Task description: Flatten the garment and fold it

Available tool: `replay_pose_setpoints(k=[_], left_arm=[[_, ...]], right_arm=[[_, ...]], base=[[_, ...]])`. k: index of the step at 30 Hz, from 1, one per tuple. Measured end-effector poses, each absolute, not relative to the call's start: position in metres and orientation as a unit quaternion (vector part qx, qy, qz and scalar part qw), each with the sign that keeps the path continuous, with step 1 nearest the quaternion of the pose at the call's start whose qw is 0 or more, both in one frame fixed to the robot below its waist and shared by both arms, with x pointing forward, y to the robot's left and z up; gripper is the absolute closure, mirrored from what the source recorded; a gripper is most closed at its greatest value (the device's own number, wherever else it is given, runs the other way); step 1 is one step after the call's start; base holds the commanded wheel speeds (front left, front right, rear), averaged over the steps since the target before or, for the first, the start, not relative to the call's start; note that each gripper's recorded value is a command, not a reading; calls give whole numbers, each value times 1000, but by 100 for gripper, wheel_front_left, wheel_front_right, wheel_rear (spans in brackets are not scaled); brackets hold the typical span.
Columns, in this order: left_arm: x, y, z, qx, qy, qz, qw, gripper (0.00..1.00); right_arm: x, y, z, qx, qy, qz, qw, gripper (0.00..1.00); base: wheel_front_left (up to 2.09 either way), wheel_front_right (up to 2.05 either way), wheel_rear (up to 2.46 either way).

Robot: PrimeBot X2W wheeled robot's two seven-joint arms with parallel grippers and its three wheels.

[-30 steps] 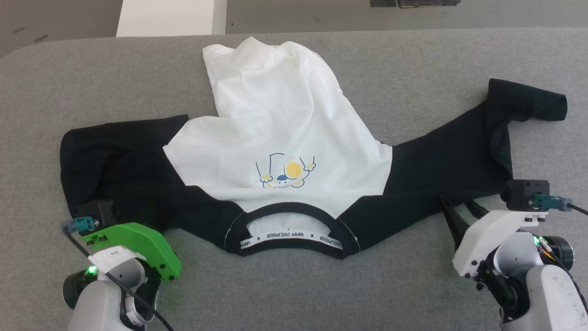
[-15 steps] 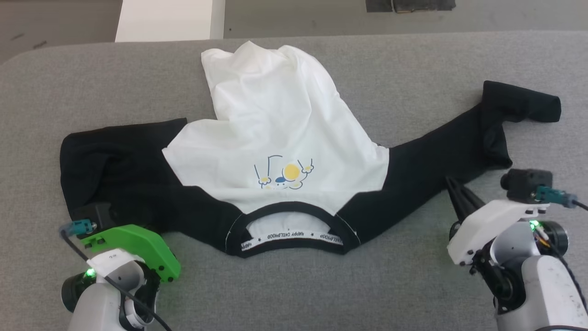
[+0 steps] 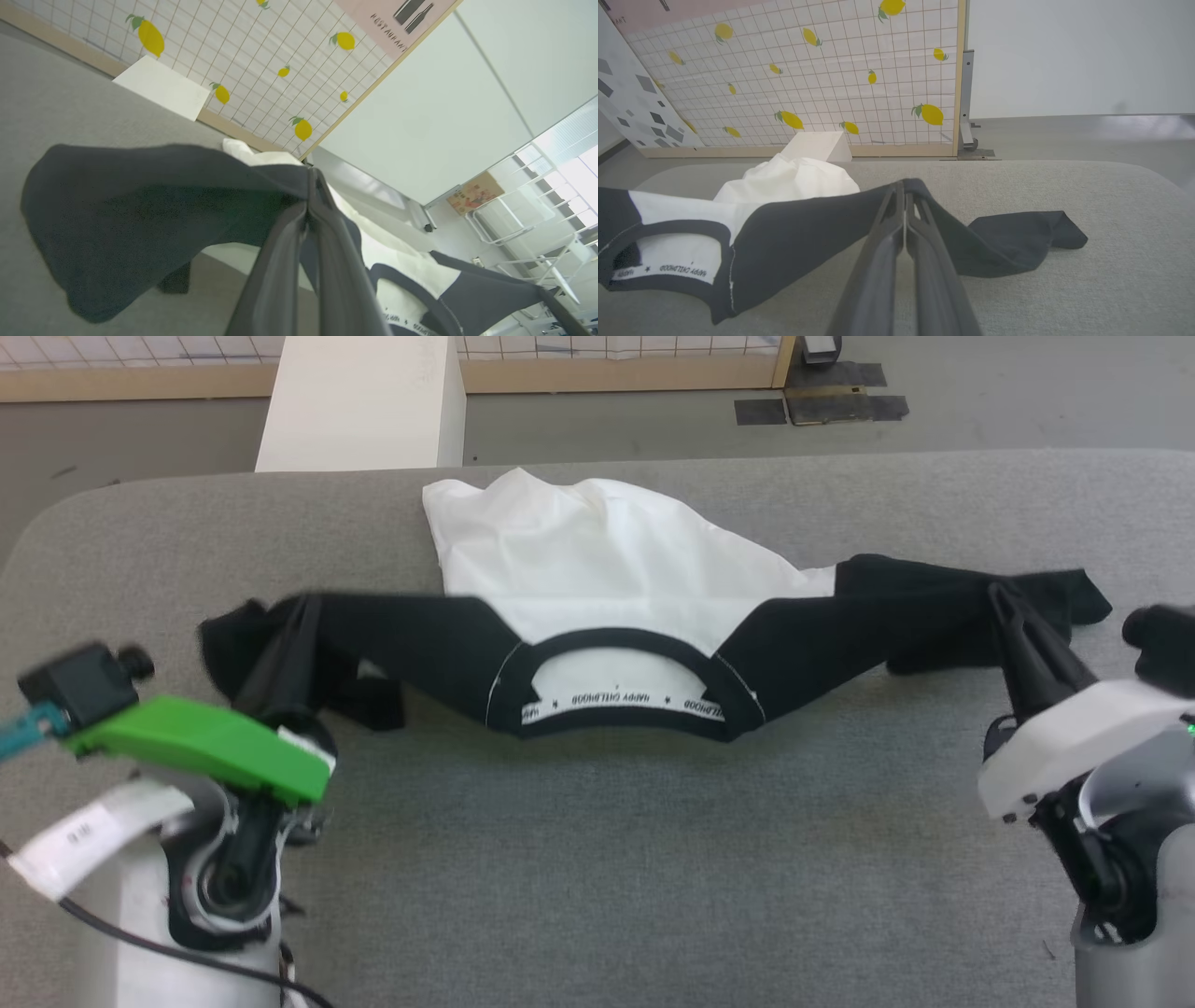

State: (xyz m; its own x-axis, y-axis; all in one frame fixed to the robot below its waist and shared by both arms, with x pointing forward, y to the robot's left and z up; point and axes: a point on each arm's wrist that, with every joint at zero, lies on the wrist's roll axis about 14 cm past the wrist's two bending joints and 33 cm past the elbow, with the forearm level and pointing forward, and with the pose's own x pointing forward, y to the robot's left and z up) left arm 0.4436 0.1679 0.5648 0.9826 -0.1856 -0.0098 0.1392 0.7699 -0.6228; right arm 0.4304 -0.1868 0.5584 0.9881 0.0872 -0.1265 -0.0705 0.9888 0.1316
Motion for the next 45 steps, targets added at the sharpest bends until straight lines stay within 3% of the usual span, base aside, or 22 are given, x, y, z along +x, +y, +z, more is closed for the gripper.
replay_pose_setpoints(k=[7,12,21,29,38,45], left_arm=[[470,145,627,-361,17,-160,919,100],[512,143,666,-373,1,-171,912,100],[601,154,703,-343,-42,-129,930,100],[660,177,738,-371,-148,-81,913,100],[691,174,744,-408,-201,-88,886,100],[701,166,707,-411,-152,-96,894,100]], right_arm=[[457,-185,593,-5,69,49,996,100],[499,-190,630,-63,59,58,995,100],[591,-196,696,-119,8,44,992,100],[650,-208,738,-135,-79,6,988,100],[672,-231,783,-127,-202,-39,970,100],[689,-231,739,-120,-156,-28,980,100]], base=[[0,0,0],[0,0,0],[0,0,0],[0,0,0],[0,0,0],[0,0,0]])
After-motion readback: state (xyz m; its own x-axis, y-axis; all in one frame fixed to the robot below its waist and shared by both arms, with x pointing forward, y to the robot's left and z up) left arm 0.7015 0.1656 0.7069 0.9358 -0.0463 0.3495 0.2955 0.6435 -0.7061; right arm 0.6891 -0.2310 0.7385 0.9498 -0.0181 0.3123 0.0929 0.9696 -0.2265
